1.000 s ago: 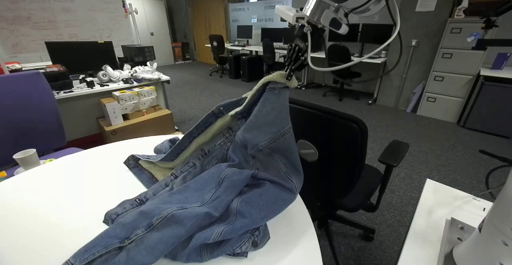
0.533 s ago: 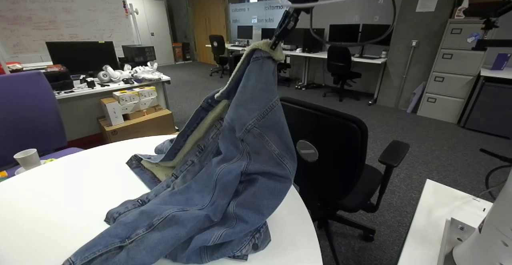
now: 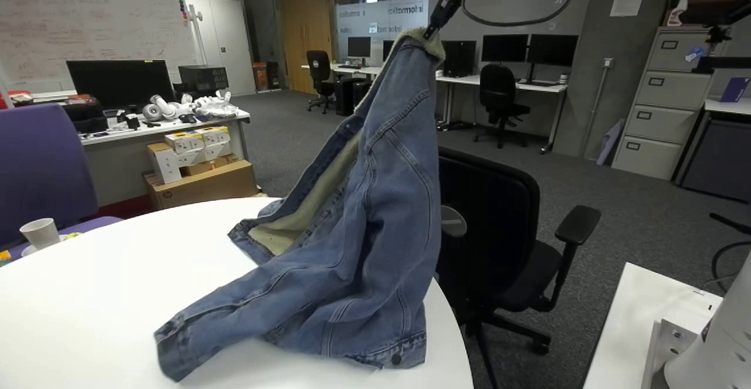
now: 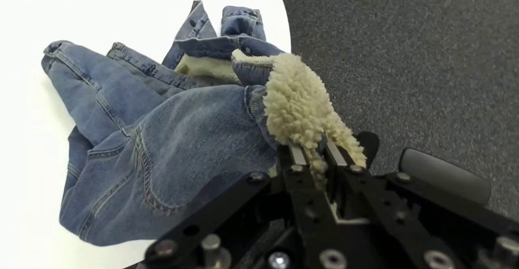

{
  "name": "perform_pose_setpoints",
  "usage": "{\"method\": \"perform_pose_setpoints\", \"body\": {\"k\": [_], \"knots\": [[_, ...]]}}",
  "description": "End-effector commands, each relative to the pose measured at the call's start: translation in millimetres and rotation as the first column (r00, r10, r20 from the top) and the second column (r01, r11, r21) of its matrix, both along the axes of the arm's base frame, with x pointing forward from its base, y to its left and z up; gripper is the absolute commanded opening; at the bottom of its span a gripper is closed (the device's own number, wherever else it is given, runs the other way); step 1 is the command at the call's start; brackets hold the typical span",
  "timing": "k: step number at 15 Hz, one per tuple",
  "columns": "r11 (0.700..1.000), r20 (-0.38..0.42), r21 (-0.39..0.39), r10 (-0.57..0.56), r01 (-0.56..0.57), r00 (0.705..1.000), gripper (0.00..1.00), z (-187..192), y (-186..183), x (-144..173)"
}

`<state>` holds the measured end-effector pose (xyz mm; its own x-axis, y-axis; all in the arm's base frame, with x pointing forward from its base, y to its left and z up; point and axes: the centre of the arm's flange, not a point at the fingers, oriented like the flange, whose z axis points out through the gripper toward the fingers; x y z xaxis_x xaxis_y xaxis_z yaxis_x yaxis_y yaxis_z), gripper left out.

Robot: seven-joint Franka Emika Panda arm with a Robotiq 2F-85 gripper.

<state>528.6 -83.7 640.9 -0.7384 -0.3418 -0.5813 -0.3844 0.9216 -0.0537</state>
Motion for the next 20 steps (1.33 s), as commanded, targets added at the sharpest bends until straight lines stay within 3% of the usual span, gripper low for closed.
{"method": "perform_pose_setpoints", "body": {"k": [1, 4, 5, 10, 11, 12, 17, 20], "knots": [[0.982, 0.031, 0.055, -0.181, 0.179, 0.983, 0.04, 26.3, -70.3, 9.5], [0.95, 0.033, 0.093, -0.304, 0.3, 0.952, 0.04, 21.4, -95.7, 5.8], [0.974, -0.029, 0.055, -0.22, 0.222, 0.975, 0.15, -9.8, -87.6, 1.0], [0.961, -0.036, 0.077, -0.262, 0.264, 0.964, 0.15, -8.8, -91.8, 3.0], [0.961, -0.036, 0.077, -0.262, 0.264, 0.964, 0.04, -8.3, -91.4, 3.1], [0.968, -0.03, 0.072, -0.238, 0.239, 0.971, 0.04, -7.8, -84.0, -0.7], [0.982, 0.034, 0.087, -0.172, 0.169, 0.984, 0.04, 29.7, -62.3, -4.9], [0.975, 0.081, 0.105, -0.205, 0.196, 0.975, 0.04, 55.2, -76.0, -8.1]]}}
